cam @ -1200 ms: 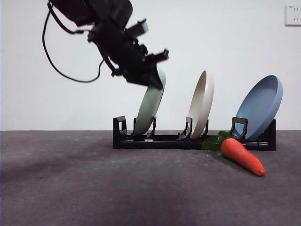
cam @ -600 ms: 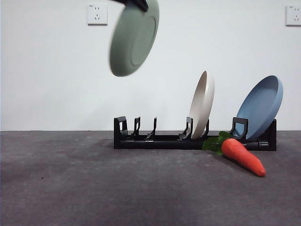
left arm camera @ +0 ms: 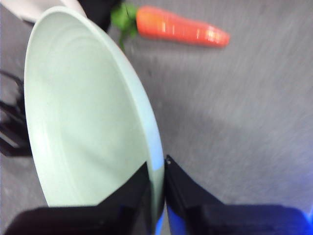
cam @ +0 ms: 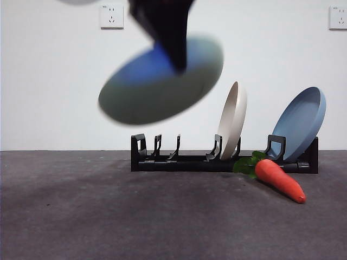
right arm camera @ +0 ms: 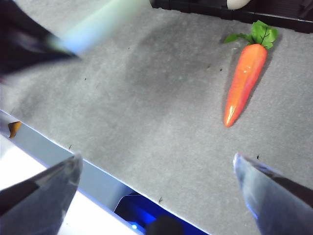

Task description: Take the green plate from the plate rack,put the plate on the table,take the carrot from the table,put the carrot in the plate

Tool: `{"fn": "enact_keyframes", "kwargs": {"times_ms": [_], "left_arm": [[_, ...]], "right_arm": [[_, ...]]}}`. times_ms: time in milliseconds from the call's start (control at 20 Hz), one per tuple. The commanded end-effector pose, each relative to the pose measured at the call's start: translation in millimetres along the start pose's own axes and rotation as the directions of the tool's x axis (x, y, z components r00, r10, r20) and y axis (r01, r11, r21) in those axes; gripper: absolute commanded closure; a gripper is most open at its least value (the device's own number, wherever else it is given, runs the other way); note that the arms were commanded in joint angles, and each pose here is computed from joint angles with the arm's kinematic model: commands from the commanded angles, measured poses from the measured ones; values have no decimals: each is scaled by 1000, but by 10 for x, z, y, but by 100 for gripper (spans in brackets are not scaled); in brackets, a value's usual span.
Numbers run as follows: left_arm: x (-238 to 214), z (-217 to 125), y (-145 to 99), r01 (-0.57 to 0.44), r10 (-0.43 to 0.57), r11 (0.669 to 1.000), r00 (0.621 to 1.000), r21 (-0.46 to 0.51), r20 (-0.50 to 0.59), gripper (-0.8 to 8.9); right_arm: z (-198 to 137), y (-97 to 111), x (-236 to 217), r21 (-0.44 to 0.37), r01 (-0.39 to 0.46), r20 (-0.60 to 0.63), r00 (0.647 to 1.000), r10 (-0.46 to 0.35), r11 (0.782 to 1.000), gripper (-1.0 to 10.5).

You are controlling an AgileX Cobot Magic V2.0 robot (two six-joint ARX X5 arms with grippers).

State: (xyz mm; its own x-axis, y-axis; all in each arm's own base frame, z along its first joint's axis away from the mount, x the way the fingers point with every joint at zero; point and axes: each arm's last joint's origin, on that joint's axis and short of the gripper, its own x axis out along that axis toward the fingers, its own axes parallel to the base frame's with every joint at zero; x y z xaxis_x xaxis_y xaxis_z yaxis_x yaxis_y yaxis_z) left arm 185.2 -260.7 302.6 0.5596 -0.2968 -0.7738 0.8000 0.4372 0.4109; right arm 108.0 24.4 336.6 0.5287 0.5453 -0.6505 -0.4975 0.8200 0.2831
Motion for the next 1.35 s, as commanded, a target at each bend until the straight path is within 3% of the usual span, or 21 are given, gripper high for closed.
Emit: {"fn": "enact_keyframes", "kwargs": {"times_ms": [50, 350, 700, 800, 1000, 1200, 1350], "left_arm": [[274, -138, -187, -41, 44, 995, 999, 89, -26, 820], [787, -433, -512, -93, 95, 977, 996, 192, 1, 820], [1270, -538, -711, -52, 77, 962, 994, 269, -83, 821], [1276, -547, -724, -22, 46, 965, 995, 263, -86, 808], [1275, -556, -727, -14, 33, 981, 995, 196, -94, 506], [1237, -533, -721, -21, 35, 986, 996, 165, -87, 499], [1016, -437, -640, -39, 43, 996, 998, 78, -44, 499]], "right_arm": [[4, 3, -2, 13, -1, 3, 1000, 1, 1000, 320], [4, 3, -2, 15, -1, 3, 1000, 1, 1000, 320], [4, 3, -2, 22, -1, 3, 1000, 1, 1000, 320], [5, 2, -1, 22, -1, 3, 1000, 1, 1000, 320], [36, -36, 57, 35, 0, -21, 1000, 1, 999, 320], [131, -125, 192, 47, -1, -42, 999, 3, 999, 320], [265, -258, 378, 58, 33, -48, 998, -30, 998, 320]]}}
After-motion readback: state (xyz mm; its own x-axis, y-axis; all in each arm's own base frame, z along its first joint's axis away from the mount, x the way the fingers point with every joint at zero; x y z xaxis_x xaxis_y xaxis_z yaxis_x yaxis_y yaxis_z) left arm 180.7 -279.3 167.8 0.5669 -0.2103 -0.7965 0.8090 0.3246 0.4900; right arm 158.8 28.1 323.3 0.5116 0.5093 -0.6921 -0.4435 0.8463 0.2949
